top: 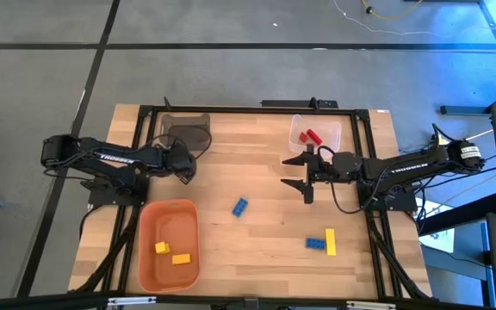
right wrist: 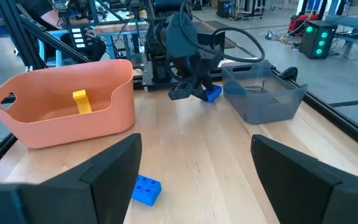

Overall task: Sort & place blocks by color
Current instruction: Put the top left blue gamepiece into the black bin

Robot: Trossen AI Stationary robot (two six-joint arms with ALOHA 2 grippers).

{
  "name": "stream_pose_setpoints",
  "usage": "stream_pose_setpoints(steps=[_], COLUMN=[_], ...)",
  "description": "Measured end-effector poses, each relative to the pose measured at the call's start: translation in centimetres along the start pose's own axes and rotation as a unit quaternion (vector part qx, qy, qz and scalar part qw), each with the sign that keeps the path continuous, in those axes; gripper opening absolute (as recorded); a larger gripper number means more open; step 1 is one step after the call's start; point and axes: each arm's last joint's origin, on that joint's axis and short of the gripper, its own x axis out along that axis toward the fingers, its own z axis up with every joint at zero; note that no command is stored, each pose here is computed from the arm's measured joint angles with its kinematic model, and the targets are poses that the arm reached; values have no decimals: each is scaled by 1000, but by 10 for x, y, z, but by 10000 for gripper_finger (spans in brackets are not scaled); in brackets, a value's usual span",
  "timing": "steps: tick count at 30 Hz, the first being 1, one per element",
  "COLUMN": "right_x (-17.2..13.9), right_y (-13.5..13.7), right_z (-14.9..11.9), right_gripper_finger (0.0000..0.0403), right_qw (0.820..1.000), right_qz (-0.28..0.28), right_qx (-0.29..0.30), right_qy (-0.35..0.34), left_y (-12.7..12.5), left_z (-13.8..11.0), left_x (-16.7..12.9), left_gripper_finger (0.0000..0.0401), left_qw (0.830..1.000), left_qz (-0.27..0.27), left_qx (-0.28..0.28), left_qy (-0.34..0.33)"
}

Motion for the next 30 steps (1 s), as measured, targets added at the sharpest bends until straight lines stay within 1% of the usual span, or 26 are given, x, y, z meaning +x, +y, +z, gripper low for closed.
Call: stream_pose_setpoints(steps=[3,6,11,18,30], right_x=[0,0,0,0,0], right_y=[0,0,0,0,0], right_z=[0,0,0,0,0], right_gripper_finger=[303,303,303,303,303], right_qw=[1000,1000,1000,1000,1000], right_qz=[0,0,0,0,0], right_qx=[0,0,0,0,-1], right_qy=[0,0,0,0,0], left_y=[-1,-3,-3,-3,-2], left_z=[2,5,4,3,3], left_x=[0,0,0,0,0], left_gripper_finger=[176,176,176,176,176], left_qw=[1000,1000,1000,1000,1000], left_qz=[-15,-17,-24,-24,-10], left_qx=[0,7,8,-2,2], left_qy=[0,-18,-11,-7,-14])
